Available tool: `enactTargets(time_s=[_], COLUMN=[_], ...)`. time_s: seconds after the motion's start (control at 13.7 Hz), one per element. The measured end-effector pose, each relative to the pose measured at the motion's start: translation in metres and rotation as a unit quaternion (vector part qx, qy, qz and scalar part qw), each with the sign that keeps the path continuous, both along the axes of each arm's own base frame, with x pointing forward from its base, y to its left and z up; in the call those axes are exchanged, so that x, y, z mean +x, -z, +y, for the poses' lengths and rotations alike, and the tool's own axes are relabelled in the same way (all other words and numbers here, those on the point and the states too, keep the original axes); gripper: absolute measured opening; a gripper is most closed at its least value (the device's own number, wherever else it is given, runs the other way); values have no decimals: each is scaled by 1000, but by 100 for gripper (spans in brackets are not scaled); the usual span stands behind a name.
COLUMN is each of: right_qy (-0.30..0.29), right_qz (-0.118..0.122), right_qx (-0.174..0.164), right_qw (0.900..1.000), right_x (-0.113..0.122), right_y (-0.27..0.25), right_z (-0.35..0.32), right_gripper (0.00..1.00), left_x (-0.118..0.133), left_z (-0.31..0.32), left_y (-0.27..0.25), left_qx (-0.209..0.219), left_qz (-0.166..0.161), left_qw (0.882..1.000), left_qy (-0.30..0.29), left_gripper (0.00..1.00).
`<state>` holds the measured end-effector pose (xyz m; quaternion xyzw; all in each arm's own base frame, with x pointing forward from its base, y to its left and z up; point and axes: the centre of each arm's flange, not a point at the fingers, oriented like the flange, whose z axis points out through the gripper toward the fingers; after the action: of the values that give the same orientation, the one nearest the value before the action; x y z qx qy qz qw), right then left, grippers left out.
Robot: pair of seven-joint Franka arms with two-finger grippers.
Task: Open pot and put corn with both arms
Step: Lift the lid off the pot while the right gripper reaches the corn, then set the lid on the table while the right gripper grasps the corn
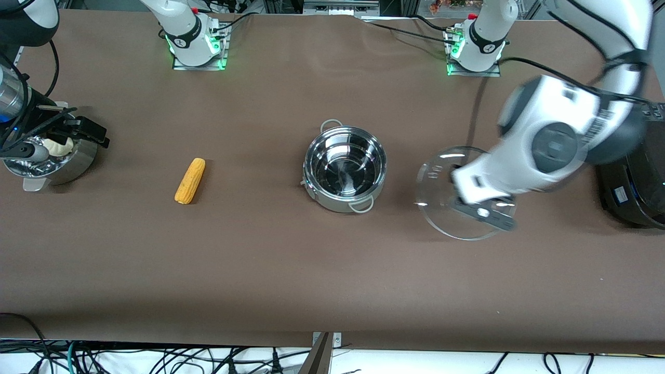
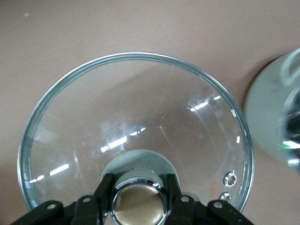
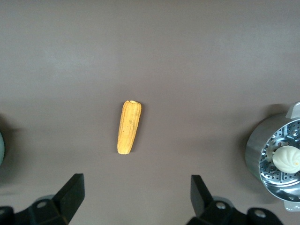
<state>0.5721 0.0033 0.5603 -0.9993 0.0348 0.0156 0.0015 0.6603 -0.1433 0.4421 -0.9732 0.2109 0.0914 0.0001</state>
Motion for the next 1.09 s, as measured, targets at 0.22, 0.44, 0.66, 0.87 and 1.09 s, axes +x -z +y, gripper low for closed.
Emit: enactTargets(time_s=[0.22, 0.44, 0.66, 0.87, 1.09], right_qy=[0, -2, -20, -45, -21], right_qz=[0, 5, 31, 69, 84], right_qx=[0, 0, -4, -7, -9], right_qw=[1000, 1000, 999, 997, 996], right_x=[0, 1, 9, 28, 43], right_y=[0, 6, 35, 97, 147], right_z=[0, 2, 20, 50, 58], right_gripper=[100, 100, 100, 100, 100], left_x=[2, -9, -30, -44, -58], left_z=[79, 128, 127, 118, 113], left_y=[44, 112, 163, 189, 212], left_qx=[-6, -19, -27, -11, 2], left_qz=[27, 21, 15, 4, -8], left_qw=[1000, 999, 999, 1000, 1000], left_qy=[-7, -22, -19, -5, -5], left_gripper=[50, 50, 50, 50, 50])
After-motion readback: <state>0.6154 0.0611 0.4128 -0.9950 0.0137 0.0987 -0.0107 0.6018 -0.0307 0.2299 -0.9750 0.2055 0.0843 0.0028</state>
